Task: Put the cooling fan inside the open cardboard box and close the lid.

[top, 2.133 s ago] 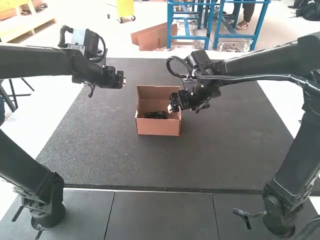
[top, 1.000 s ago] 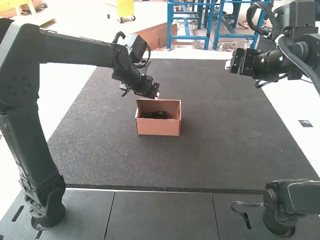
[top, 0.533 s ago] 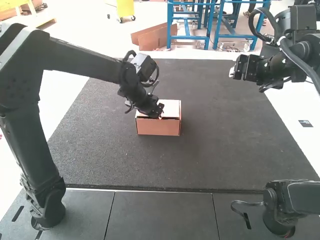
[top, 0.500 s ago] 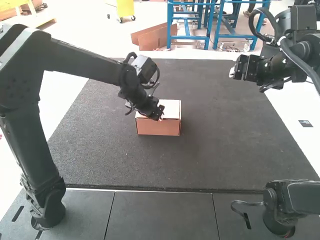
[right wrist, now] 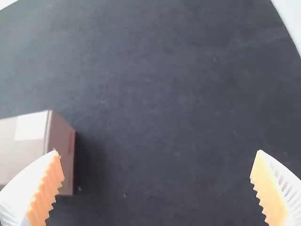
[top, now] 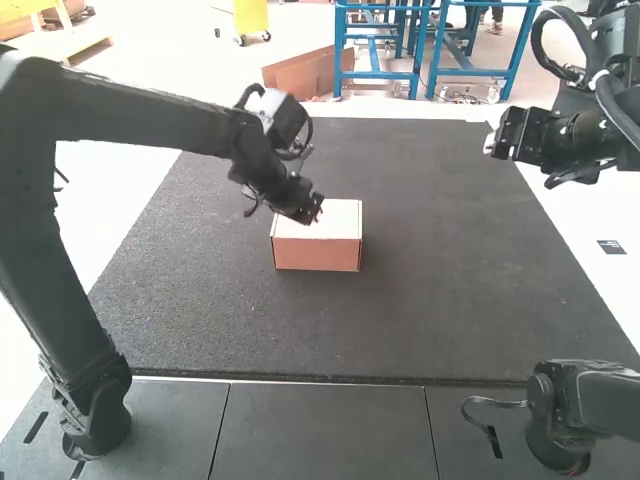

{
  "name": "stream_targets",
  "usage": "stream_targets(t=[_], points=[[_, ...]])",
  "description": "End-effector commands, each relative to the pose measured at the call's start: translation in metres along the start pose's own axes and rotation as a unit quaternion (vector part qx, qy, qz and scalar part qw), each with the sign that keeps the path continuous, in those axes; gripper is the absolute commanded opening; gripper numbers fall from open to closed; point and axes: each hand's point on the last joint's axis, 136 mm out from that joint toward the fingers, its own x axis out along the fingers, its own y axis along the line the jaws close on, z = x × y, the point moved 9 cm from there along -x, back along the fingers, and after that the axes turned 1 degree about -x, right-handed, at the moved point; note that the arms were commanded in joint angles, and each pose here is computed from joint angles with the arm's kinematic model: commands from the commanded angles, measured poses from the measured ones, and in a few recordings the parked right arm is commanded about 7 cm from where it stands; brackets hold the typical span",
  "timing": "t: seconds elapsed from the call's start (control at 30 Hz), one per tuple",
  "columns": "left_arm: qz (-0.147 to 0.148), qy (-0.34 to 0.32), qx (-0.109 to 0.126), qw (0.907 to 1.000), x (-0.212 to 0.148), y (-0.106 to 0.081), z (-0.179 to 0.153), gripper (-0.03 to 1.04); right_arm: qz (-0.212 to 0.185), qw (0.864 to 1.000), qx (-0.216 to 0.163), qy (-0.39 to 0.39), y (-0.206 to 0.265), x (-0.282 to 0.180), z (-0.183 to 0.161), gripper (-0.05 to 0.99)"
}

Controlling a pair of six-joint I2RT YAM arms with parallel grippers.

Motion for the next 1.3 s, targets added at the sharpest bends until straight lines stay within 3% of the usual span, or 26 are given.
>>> stream_targets(t=[0.0, 0.1, 0.37, 0.43, 0.53, 0.7, 0.83, 0.93, 1.1, 1.27], points=[[0.006, -0.112, -0.009, 0.9937, -0.073, 0.013, 0.050, 0.97, 0.003, 1.000, 0.008, -0.015, -0.002, -0.009, -0.001, 0.91], [0.013, -0.135, -0.024, 0.9904, -0.105, 0.028, 0.059, 0.97, 0.003, 1.000, 0.005, -0.021, -0.002, -0.012, -0.003, 0.91], [0.003, -0.157, -0.084, 0.9840, -0.136, 0.069, 0.038, 0.97, 0.008, 0.999, -0.027, -0.040, -0.001, -0.006, -0.002, 0.91], [0.009, -0.188, -0.090, 0.9780, -0.144, 0.075, 0.034, 0.97, 0.013, 0.997, -0.037, -0.062, 0.000, -0.009, 0.002, 0.91], [0.023, -0.260, -0.094, 0.9609, -0.162, 0.082, 0.030, 0.97, 0.017, 0.995, -0.056, -0.087, 0.001, -0.012, 0.005, 0.91], [0.051, -0.357, -0.058, 0.9309, -0.184, 0.085, 0.014, 0.97, 0.023, 0.991, -0.060, -0.113, 0.001, -0.014, 0.002, 0.91], [0.076, -0.393, -0.018, 0.9164, -0.186, 0.082, -0.011, 0.97, 0.029, 0.987, -0.054, -0.146, -0.001, -0.016, -0.007, 0.91], [0.085, -0.410, -0.008, 0.9080, -0.182, 0.079, -0.035, 0.97, 0.034, 0.980, -0.050, -0.190, -0.002, -0.024, -0.012, 0.91], [0.106, -0.461, 0.003, 0.8813, -0.184, 0.074, -0.076, 0.96, 0.027, 0.963, -0.046, -0.265, -0.008, -0.039, -0.025, 0.91], [0.117, -0.484, 0.003, 0.8674, -0.177, 0.069, -0.111, 0.96, 0.024, 0.940, -0.071, -0.333, -0.012, -0.055, -0.041, 0.91]])
